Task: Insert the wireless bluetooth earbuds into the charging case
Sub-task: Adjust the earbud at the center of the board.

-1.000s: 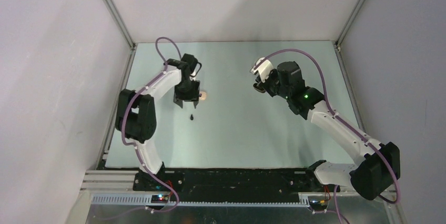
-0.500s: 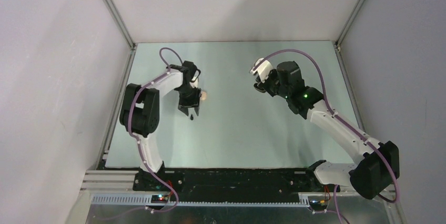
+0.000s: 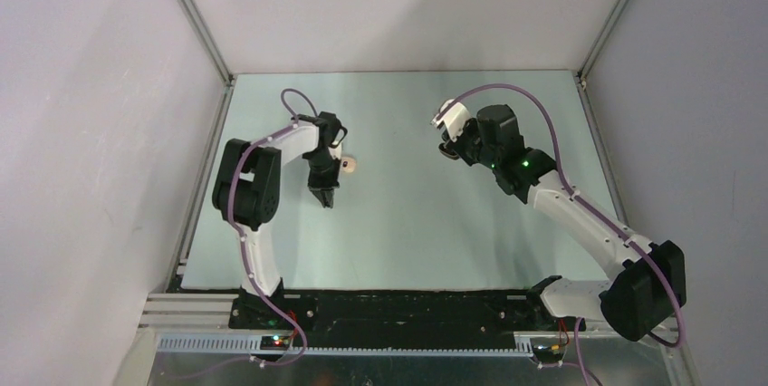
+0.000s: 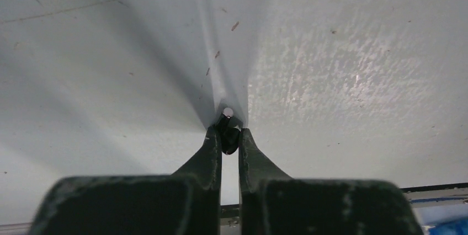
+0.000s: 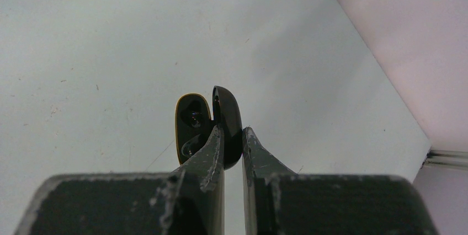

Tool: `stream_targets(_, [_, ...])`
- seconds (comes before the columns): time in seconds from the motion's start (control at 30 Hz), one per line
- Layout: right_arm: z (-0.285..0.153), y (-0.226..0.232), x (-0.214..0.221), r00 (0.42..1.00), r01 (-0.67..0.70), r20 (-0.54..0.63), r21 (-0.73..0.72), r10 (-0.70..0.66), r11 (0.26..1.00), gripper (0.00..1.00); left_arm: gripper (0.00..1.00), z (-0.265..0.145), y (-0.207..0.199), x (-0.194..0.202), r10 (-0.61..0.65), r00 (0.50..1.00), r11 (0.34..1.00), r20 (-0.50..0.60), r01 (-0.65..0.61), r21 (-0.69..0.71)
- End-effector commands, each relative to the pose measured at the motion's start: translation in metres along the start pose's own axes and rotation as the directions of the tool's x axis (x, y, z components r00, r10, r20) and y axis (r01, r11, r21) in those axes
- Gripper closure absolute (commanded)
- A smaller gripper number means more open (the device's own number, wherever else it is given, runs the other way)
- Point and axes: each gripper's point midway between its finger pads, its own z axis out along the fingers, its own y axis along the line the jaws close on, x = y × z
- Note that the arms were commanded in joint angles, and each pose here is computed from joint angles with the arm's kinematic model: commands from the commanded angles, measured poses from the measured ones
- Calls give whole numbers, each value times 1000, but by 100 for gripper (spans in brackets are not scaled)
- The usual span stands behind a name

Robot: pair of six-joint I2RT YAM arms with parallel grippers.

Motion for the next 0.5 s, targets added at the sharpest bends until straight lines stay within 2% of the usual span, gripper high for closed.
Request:
stream_targets(0.0, [-1,-12,-14,999,7,37,33,-8,999,100,99,4,-3,-11,91,995,996,25,-92,18])
stream_targets(0.1, [-2,-13,-11,1000,5,29,32,-6,999,100,100,-9,-15,-7,188,981,977,50,-192,89])
stream_targets(0.17, [-2,-14,-9,1000,2,25,27,-3,1000,100,100,-20,-26,0,309,947,939,86,-318,128])
stream_targets(0.23, [-3,-14,-8,1000,1,24,25,-2,1000,100,100,-30,-39,13,476,871,860,119,-490,143])
stream_targets(0.27, [-3,-14,-8,1000,0,24,24,-1,1000,100,100,-30,-38,18,588,799,789,126,-601,127])
stream_targets(0.3, [-4,-15,-8,1000,-1,26,26,0,1000,100,100,-35,-45,24,713,686,680,144,-727,98])
stream_targets(0.33, [-4,-16,-9,1000,-3,29,28,3,1000,100,100,-32,-49,34,778,616,610,127,-788,85])
stream_targets(0.37, [-5,-17,-9,1000,-6,31,30,5,1000,100,100,-36,-48,36,852,507,504,133,-862,60])
stream_targets(0.43, [-6,-19,-10,999,-11,34,37,10,999,100,100,-32,-47,43,931,352,351,98,-936,27])
stream_targets(0.47, [-6,-20,-10,999,-13,37,40,12,999,100,100,-30,-48,44,951,301,300,75,-954,22])
